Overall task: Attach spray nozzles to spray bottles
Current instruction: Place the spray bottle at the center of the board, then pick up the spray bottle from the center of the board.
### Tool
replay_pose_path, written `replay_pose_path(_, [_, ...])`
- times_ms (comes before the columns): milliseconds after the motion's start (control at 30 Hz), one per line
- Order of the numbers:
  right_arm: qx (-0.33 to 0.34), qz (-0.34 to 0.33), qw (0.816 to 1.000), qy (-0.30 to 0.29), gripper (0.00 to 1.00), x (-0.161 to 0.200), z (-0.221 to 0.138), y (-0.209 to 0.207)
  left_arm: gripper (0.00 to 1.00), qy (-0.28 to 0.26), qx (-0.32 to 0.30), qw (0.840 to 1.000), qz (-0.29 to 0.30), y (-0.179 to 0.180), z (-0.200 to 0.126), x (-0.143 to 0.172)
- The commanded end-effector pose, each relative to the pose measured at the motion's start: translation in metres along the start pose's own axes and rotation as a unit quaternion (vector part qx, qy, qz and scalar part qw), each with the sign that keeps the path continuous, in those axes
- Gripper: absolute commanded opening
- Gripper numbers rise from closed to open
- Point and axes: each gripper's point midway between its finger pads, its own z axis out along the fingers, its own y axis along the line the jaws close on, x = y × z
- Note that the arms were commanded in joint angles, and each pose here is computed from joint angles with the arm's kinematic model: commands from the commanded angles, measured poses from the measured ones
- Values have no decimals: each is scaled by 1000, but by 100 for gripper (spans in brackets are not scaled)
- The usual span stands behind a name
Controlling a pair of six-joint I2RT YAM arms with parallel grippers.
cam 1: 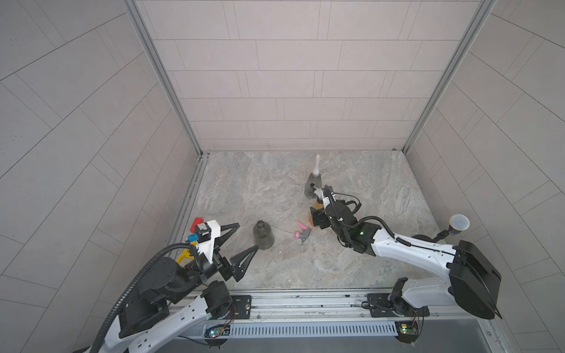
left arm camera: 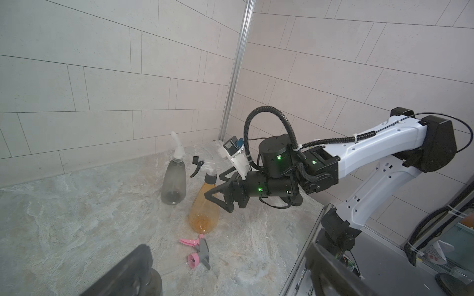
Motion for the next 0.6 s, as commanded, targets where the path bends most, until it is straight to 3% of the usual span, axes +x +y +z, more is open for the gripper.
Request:
replay_pose_path(0, [17,4,1000,-1,93,8,-18,-7,100,-22,-8,1000,4,2,-8,-13])
replay_pose_path(167, [-15,-12,999,-27,91,9,-69,11,100,-22,-17,1000,4,6,-10,-13])
replay_pose_path(300, [-140,-41,989,-37,90,-2,-103,73,100,-26,-24,999,3,9,-12,-13])
replay_pose_path(433, [-275,-94,957,4,92,2,-114,159,100,-33,-22,999,-4,9,-13,-14])
replay_pose_path(567, [-314,-123,941,25,94,7,-92,213,100,-37,-18,999,-12,7,-14,-16])
